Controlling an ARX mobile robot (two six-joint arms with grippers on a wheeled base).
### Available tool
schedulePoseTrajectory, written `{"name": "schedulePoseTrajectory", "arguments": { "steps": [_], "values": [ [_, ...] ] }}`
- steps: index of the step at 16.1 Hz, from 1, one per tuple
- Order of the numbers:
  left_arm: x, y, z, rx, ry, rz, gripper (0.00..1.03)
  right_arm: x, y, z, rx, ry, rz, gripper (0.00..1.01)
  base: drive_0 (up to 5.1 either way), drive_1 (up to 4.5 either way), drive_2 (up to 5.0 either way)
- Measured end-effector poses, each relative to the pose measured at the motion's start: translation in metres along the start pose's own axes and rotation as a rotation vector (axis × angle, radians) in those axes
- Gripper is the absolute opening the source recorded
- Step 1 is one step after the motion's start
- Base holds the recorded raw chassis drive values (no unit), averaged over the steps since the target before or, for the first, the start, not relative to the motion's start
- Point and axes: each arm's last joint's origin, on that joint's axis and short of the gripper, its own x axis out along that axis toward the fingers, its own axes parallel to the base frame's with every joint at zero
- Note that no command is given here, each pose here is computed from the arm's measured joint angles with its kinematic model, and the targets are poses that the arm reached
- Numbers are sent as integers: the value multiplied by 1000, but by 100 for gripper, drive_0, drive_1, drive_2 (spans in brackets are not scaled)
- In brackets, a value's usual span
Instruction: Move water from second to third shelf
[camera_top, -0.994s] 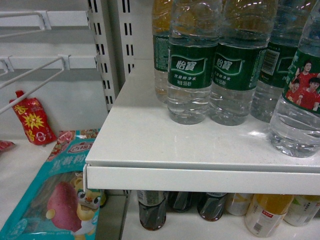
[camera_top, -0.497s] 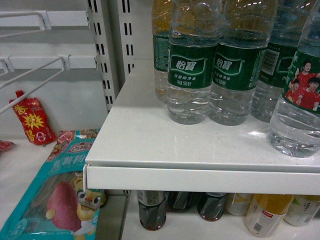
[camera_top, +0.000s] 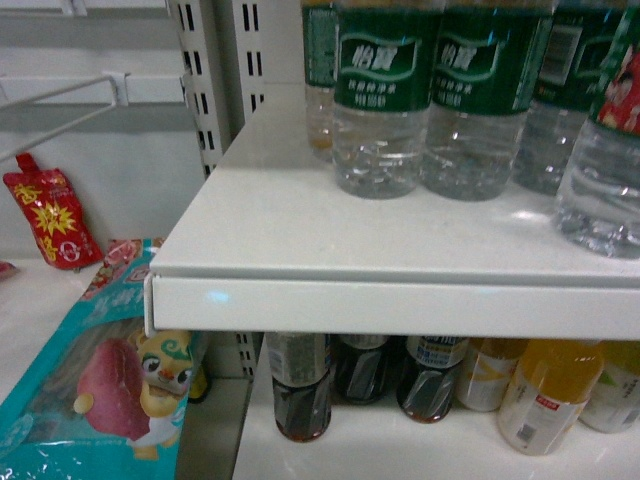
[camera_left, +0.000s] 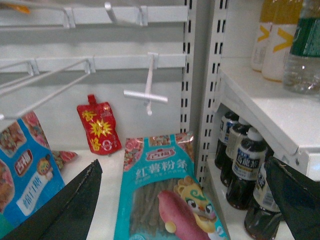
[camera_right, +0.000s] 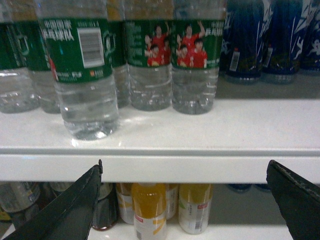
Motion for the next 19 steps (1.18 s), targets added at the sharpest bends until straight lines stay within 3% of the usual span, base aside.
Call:
{"name": "schedulePoseTrajectory", "arguments": {
  "steps": [19],
  "values": [
    [0,0,0,0,4,0,98,0,0,0,-1,2,0,98,0,0,0]
  ]
}}
